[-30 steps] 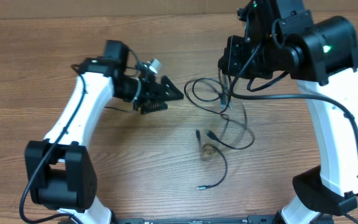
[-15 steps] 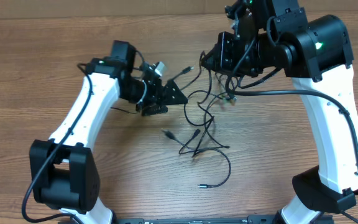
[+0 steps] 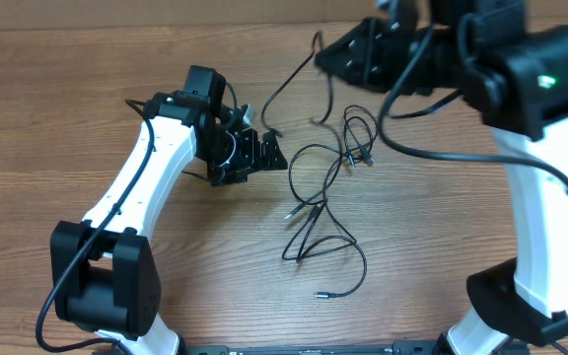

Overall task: Untangle cables
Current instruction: 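Reach the left gripper to a loose cable strand and grasp it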

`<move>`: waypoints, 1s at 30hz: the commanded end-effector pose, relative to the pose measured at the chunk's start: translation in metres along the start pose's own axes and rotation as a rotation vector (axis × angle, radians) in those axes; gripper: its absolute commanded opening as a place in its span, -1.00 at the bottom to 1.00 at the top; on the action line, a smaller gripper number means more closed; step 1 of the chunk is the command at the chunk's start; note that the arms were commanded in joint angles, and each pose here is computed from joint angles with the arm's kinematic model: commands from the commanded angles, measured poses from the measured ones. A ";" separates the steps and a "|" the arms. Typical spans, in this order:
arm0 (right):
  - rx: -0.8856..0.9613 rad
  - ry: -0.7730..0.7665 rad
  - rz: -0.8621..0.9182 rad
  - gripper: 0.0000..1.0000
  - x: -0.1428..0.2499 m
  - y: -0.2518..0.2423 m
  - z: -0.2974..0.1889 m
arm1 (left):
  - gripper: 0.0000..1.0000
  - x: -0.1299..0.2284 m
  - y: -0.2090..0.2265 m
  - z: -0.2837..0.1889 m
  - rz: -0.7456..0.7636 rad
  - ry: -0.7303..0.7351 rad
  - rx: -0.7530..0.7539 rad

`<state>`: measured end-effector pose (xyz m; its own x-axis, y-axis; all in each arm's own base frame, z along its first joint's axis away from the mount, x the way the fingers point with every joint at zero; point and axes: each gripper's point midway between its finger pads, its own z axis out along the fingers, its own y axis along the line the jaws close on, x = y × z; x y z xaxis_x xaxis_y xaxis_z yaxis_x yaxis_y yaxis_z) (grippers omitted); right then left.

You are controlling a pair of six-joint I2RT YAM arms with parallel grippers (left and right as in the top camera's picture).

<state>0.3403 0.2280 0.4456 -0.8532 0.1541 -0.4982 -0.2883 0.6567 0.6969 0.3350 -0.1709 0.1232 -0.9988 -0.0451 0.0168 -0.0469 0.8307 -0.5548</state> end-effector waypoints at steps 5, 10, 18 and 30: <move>-0.113 -0.362 -0.175 -0.93 -0.056 0.054 -0.084 | 1.00 -0.001 0.006 0.003 -0.017 0.002 -0.043; -0.059 -0.471 -0.188 -0.93 -0.079 0.047 -0.095 | 0.96 0.009 -0.041 -0.003 0.164 0.054 0.245; 0.011 -0.465 -0.138 -0.92 -0.086 0.025 -0.079 | 0.86 0.014 -0.104 -0.048 0.344 0.039 0.724; -0.042 -0.409 0.152 -0.93 -0.105 -0.007 -0.017 | 0.69 -0.001 -0.134 -0.101 0.516 -0.169 0.680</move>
<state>0.4170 0.1809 0.5049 -0.6113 0.5156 -0.6004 -0.1919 0.6395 0.7445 0.3357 -0.2349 0.2384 -0.9211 0.1644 -0.3530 0.3803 0.1852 -0.9061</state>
